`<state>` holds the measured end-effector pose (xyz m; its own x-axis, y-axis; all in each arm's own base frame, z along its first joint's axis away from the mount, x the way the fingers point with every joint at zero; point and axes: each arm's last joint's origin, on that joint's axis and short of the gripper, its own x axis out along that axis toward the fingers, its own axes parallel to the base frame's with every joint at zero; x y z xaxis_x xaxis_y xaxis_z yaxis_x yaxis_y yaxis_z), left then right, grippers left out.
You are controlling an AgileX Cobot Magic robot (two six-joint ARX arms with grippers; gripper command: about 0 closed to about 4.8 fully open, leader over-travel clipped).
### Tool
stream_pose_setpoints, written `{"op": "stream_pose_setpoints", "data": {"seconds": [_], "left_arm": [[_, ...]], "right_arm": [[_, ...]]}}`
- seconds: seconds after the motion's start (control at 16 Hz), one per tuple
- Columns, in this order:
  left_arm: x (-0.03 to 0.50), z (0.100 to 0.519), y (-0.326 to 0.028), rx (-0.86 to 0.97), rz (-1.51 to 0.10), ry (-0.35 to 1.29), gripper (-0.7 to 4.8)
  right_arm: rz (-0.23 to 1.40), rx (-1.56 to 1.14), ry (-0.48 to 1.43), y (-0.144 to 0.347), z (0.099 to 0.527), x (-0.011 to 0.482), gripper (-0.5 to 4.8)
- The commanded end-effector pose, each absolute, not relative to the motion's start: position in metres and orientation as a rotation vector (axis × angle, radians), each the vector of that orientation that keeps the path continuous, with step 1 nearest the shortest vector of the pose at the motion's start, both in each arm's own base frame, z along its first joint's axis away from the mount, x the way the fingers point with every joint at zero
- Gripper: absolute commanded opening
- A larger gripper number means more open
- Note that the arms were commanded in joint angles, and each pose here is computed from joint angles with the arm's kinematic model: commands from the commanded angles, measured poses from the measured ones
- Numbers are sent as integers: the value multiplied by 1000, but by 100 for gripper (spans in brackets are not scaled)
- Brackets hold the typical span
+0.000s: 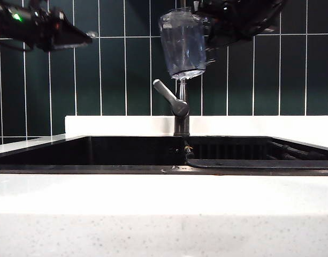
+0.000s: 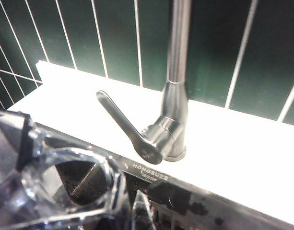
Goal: Pick up the mug next to the sink, go to the faucet to get some water, pour the water into the sink, and finally put the mug back to its place.
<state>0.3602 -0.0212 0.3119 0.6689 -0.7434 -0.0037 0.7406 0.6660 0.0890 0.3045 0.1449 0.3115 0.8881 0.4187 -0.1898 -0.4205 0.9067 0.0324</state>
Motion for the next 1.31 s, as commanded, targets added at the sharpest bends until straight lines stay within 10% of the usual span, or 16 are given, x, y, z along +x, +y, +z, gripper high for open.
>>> {"op": "stream_pose_setpoints", "data": {"seconds": [0.06, 1.31], "left_arm": [[338, 317, -20, 64, -786, 17, 145], [289, 316, -56, 72, -586, -56, 142]], "right_arm": [[394, 35, 78, 130, 324, 288, -9], [168, -257, 70, 51, 290, 280, -9]]}}
